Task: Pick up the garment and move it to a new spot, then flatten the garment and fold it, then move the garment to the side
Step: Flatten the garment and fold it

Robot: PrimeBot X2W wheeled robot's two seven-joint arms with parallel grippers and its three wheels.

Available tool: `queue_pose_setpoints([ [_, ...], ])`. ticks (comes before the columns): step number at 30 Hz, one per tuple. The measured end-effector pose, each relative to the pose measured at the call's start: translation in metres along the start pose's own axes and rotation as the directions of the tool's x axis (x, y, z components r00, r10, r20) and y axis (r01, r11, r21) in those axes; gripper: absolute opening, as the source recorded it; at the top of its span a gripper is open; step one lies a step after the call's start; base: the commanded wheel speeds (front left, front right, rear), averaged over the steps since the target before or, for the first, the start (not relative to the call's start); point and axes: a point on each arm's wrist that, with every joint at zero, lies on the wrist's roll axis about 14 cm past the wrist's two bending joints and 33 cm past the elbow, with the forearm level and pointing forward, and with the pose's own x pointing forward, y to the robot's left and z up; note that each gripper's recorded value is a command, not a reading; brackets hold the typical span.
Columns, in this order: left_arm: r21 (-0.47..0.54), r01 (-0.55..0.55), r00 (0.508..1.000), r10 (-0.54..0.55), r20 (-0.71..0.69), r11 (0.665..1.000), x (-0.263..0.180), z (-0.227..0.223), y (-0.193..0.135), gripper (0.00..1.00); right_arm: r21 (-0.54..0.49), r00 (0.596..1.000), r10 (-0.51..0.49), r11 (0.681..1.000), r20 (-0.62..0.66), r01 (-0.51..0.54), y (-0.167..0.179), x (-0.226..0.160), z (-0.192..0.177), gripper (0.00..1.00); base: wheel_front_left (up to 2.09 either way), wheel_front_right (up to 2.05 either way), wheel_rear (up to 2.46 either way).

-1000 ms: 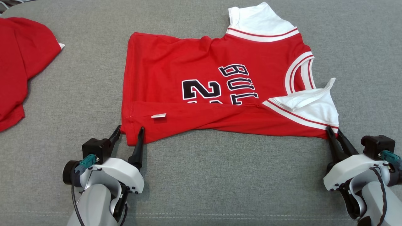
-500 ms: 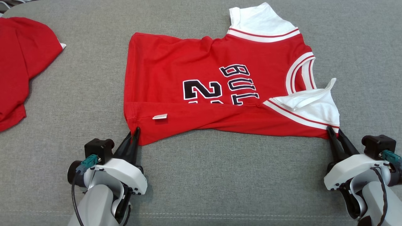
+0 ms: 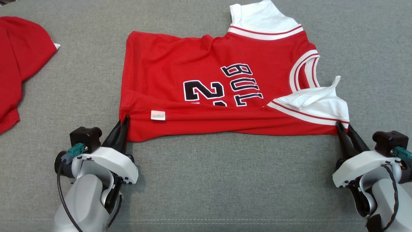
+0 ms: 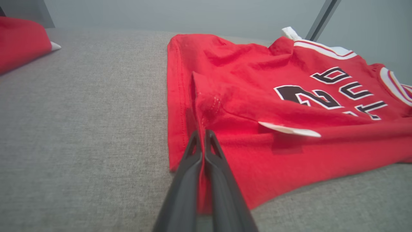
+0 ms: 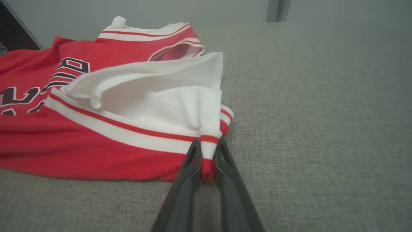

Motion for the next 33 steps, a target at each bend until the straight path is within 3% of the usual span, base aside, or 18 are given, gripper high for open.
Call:
queue_pose_setpoints([
  [11, -0.053, -0.013, 0.994, 0.008, -0.108, 0.999, -0.005, -0.023, 0.003, 0.0, -0.011, 1.0, 0.011, 1.0, 0.018, -0.011, 0.004, -0.001, 0.01, 0.0, 0.0, 0.0, 0.0],
  [33, -0.036, -0.031, 0.984, 0.024, -0.175, 0.999, -0.069, -0.04, 0.004, 0.0, 0.013, 1.0, 0.016, 1.0, 0.01, -0.016, 0.014, -0.066, -0.003, 0.0, 0.0, 0.0, 0.0],
])
